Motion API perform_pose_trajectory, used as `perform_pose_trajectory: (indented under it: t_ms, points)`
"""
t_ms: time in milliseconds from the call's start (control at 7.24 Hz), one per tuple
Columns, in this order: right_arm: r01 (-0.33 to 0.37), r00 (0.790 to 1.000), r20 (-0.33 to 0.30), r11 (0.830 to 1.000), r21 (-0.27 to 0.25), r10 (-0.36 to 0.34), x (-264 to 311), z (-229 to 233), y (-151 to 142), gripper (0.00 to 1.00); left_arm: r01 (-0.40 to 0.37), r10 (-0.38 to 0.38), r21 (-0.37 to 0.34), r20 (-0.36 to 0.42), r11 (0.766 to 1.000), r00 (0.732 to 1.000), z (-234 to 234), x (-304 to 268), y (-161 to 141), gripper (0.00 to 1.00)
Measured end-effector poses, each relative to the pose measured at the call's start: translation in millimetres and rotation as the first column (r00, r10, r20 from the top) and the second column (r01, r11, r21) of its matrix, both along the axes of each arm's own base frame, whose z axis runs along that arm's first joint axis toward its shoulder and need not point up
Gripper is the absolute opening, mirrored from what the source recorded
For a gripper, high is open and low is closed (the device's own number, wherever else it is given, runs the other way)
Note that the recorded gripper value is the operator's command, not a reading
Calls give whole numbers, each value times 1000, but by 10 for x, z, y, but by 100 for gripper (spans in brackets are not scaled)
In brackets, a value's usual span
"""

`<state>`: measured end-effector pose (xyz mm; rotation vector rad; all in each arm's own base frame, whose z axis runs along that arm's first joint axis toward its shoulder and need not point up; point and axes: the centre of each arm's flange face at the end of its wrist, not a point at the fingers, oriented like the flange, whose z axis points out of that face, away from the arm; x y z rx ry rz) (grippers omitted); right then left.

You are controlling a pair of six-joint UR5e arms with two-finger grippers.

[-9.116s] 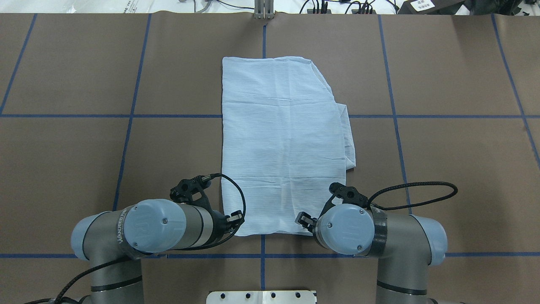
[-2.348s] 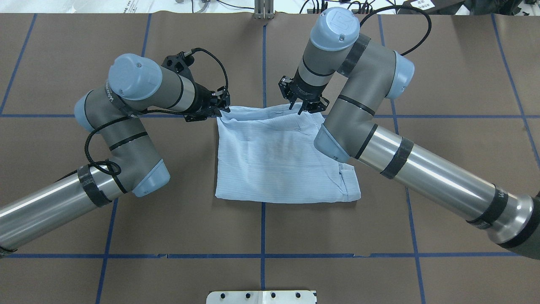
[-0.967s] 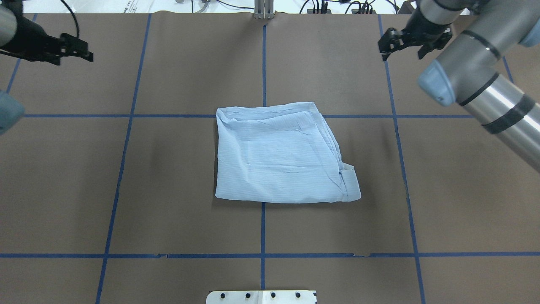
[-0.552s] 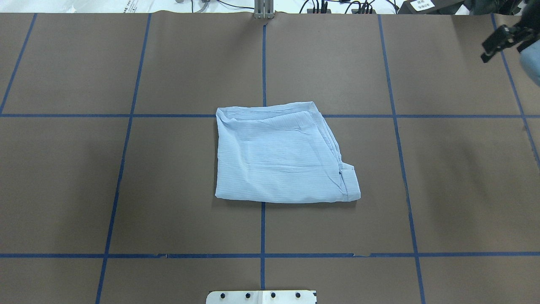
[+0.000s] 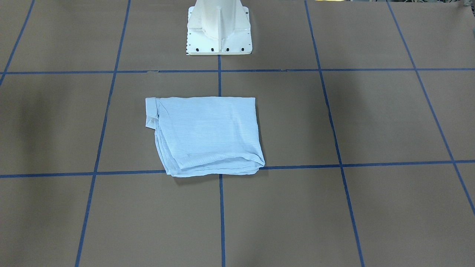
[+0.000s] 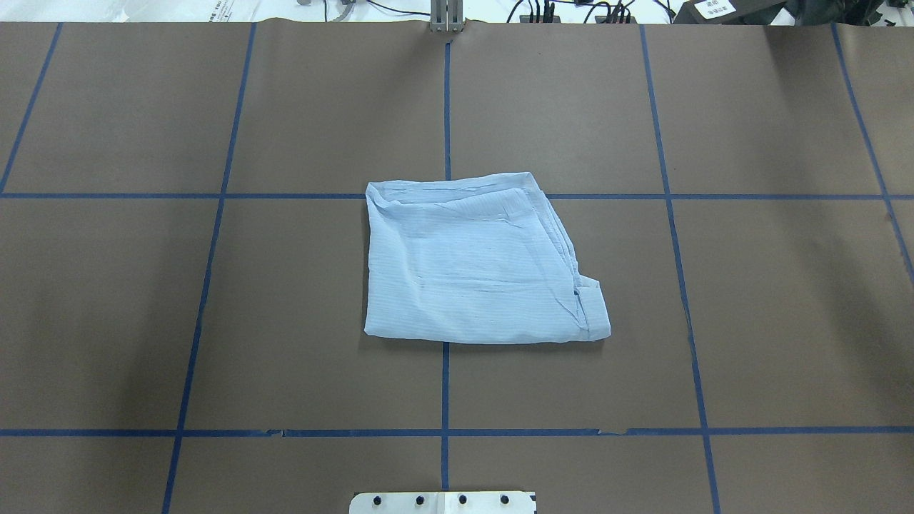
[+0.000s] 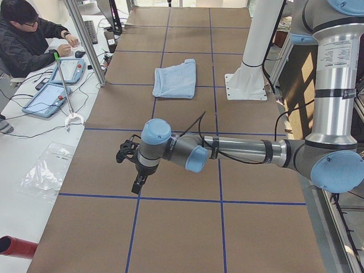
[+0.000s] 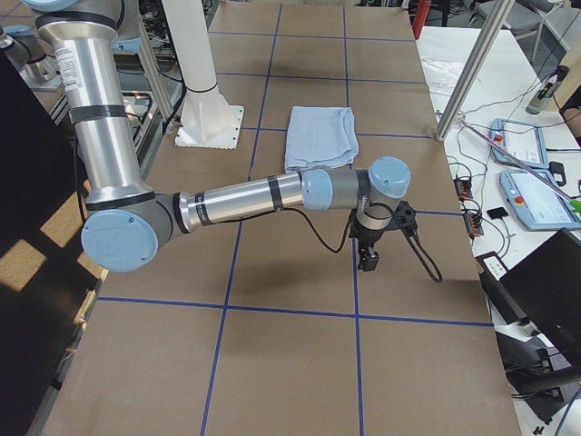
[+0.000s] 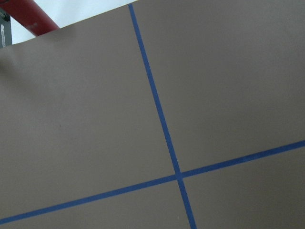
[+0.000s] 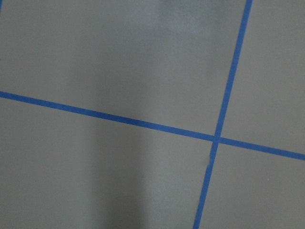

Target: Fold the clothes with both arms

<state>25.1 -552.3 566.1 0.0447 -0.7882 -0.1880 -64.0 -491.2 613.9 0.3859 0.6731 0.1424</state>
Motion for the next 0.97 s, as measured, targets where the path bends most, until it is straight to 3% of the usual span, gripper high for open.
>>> perform_pose_trajectory:
  t_ms: [414, 967]
  points:
    - [-38, 999, -9, 998, -43, 38, 200, 466, 283, 100, -2, 2, -17, -13, 1000, 1000, 188, -3, 102, 99]
    - [-49, 999, -14, 992, -117, 48, 216, 836, 506, 100, -5, 2, -180, -18, 984, 1000, 283, 18, 189, 100]
